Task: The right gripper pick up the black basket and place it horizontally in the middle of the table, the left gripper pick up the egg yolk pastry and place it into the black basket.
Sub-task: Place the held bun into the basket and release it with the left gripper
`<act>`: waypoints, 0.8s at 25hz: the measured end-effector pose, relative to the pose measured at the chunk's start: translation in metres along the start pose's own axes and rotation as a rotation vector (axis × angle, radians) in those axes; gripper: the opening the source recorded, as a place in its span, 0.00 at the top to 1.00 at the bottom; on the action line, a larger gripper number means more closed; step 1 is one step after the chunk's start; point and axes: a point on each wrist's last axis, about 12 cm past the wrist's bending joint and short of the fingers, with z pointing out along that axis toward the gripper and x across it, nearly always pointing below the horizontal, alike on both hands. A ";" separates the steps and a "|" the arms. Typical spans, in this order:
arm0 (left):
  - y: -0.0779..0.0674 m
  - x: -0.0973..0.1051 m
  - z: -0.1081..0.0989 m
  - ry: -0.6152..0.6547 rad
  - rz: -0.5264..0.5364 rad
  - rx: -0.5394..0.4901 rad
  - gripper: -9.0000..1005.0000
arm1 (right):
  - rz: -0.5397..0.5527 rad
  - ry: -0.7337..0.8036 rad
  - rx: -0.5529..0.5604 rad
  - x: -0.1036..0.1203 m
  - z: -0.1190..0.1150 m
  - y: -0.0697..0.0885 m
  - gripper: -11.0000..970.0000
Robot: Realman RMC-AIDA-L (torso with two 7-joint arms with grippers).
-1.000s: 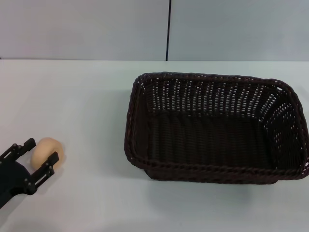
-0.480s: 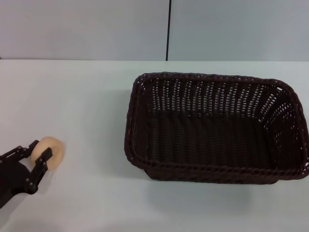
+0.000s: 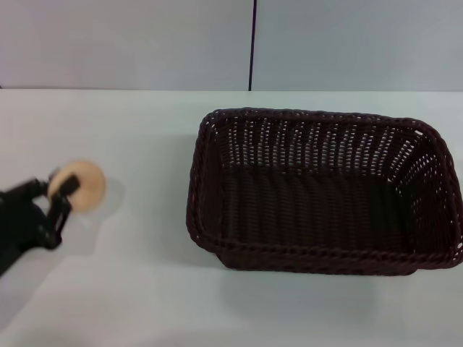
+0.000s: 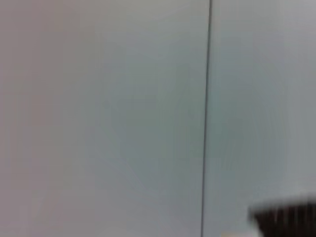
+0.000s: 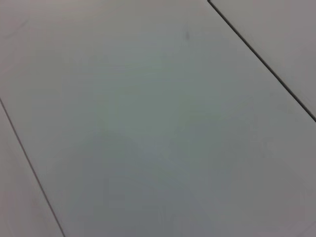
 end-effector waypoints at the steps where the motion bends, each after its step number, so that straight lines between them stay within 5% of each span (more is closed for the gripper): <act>1: 0.000 0.000 0.000 0.000 0.000 0.000 0.81 | 0.001 0.001 0.002 0.000 0.000 0.000 0.20; 9: -0.001 -0.026 0.050 -0.181 0.018 0.135 0.89 | 0.005 0.001 0.002 0.002 0.000 0.001 0.20; 12: -0.014 -0.030 0.090 -0.196 -0.022 0.247 0.90 | 0.006 0.001 -0.002 0.002 0.002 0.001 0.20; 20: -0.042 -0.032 0.143 -0.142 -0.085 0.407 0.92 | 0.009 0.000 -0.014 0.003 0.007 0.002 0.20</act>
